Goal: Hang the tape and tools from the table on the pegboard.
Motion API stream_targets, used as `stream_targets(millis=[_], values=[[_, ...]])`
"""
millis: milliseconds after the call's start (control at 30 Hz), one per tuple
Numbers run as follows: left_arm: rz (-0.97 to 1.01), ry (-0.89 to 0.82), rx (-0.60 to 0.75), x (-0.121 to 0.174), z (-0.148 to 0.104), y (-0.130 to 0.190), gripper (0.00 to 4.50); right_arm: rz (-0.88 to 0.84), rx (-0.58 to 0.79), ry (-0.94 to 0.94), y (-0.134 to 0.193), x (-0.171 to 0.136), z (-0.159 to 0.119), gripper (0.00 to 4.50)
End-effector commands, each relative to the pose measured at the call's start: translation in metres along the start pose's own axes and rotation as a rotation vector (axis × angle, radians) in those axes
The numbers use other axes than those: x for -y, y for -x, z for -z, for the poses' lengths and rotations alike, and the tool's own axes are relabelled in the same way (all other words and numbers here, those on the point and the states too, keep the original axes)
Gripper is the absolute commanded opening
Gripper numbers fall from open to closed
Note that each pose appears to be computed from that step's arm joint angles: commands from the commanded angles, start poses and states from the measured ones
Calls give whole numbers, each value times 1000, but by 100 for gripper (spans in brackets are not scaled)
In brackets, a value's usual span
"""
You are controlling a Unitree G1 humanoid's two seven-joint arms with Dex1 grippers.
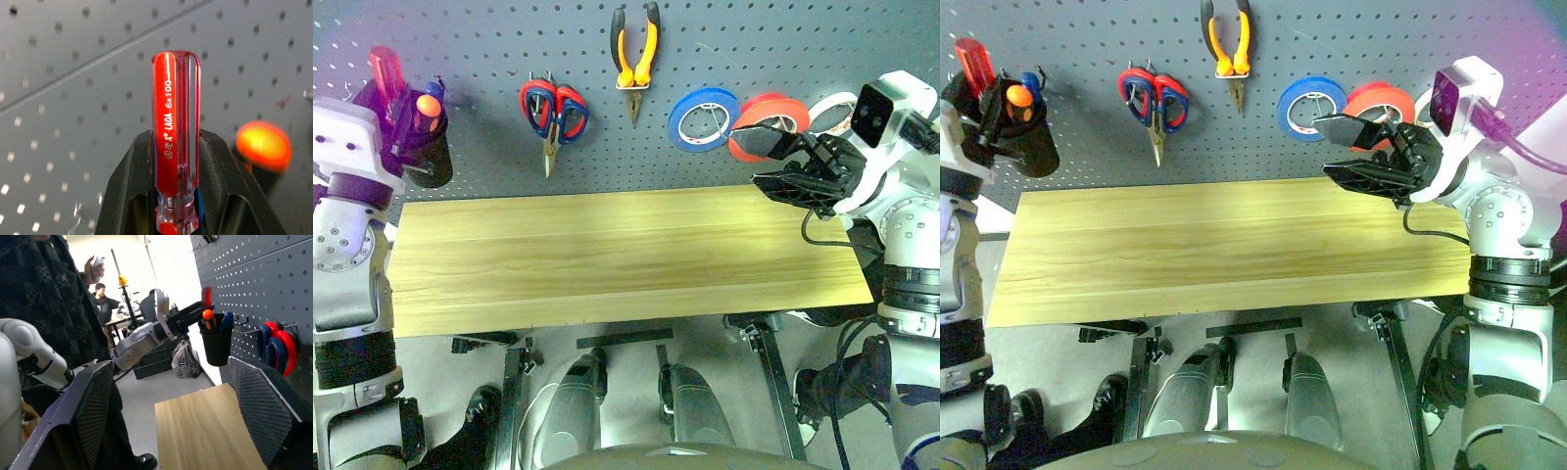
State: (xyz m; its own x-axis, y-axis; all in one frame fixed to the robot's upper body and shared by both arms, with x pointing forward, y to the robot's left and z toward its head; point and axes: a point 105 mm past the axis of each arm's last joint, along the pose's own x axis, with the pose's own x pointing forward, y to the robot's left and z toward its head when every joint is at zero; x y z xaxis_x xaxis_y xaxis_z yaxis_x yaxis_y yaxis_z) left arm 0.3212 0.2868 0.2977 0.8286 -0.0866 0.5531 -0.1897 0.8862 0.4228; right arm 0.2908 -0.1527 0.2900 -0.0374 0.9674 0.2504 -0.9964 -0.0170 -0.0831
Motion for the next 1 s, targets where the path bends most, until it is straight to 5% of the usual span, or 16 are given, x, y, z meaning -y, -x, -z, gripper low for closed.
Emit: stream_targets(millis=[33, 833, 867, 1000], values=[[-61, -33, 52, -16, -20, 1, 92, -22, 2, 47, -2, -2, -9, 391], [-78, 66, -110, -12, 39, 11, 92, -11, -26, 38, -3, -2, -5, 391], [-72, 68, -109, -11, 38, 10, 156, -12, -25, 37, -3, -2, -5, 391], [-78, 43, -96, -14, 35, 8, 276, -20, -27, 39, -4, -3, -5, 391]])
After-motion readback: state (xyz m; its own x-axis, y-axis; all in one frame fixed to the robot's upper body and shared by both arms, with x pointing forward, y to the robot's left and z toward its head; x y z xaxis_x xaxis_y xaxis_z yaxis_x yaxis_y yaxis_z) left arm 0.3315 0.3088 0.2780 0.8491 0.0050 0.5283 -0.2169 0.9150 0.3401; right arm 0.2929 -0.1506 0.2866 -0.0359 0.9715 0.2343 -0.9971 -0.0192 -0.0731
